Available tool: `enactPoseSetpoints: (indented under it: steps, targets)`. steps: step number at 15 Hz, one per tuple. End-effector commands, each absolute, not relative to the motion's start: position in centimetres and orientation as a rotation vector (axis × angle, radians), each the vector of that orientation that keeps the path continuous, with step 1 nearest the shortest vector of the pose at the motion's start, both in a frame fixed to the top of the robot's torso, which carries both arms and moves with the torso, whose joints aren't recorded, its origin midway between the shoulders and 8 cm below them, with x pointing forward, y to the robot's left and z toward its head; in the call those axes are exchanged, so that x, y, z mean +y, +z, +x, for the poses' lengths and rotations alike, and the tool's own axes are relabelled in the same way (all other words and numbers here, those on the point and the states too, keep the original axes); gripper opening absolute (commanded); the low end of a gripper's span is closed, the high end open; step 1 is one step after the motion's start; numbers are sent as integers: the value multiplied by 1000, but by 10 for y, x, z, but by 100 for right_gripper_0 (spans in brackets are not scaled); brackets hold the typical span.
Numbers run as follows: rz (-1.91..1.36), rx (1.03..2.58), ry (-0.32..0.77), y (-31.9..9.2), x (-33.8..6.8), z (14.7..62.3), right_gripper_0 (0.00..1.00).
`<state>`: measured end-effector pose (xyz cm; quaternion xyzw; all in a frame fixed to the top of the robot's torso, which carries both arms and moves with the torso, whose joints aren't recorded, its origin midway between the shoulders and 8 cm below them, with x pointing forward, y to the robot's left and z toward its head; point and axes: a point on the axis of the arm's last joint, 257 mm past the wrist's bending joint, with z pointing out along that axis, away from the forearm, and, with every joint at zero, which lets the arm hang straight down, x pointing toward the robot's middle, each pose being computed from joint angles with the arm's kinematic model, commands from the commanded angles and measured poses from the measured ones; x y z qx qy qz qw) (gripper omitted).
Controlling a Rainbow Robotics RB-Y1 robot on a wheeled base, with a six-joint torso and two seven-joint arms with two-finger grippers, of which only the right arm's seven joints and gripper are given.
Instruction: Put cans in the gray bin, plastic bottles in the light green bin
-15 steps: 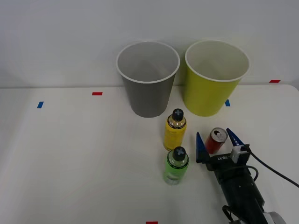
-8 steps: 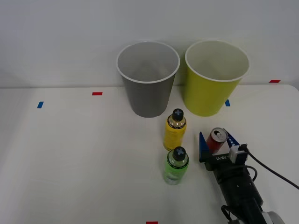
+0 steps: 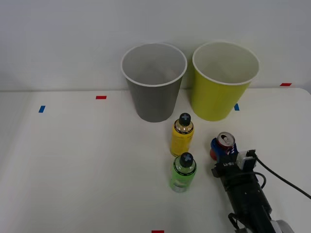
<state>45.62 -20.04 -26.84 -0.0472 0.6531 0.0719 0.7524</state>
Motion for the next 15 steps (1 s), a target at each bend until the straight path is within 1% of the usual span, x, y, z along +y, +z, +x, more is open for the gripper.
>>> enactPoseSetpoints:
  steps: [1, 4, 6, 8, 11, 13, 14, 15]
  targets:
    - [-94, 1427, 160, -269, -200, 456, 0]
    - [-107, 1417, 146, -264, -208, 456, 0]
    - [-123, 1399, 132, -253, -221, 451, 0]
    - [-127, 1377, 142, -238, -232, 442, 0]
    - [-108, 1341, 213, -215, -230, 435, 0]
    - [-106, 1313, 242, -198, -228, 436, 0]
    - [-91, 1299, 287, -186, -224, 438, 0]
    - [-87, 1297, 309, -172, -220, 442, 0]
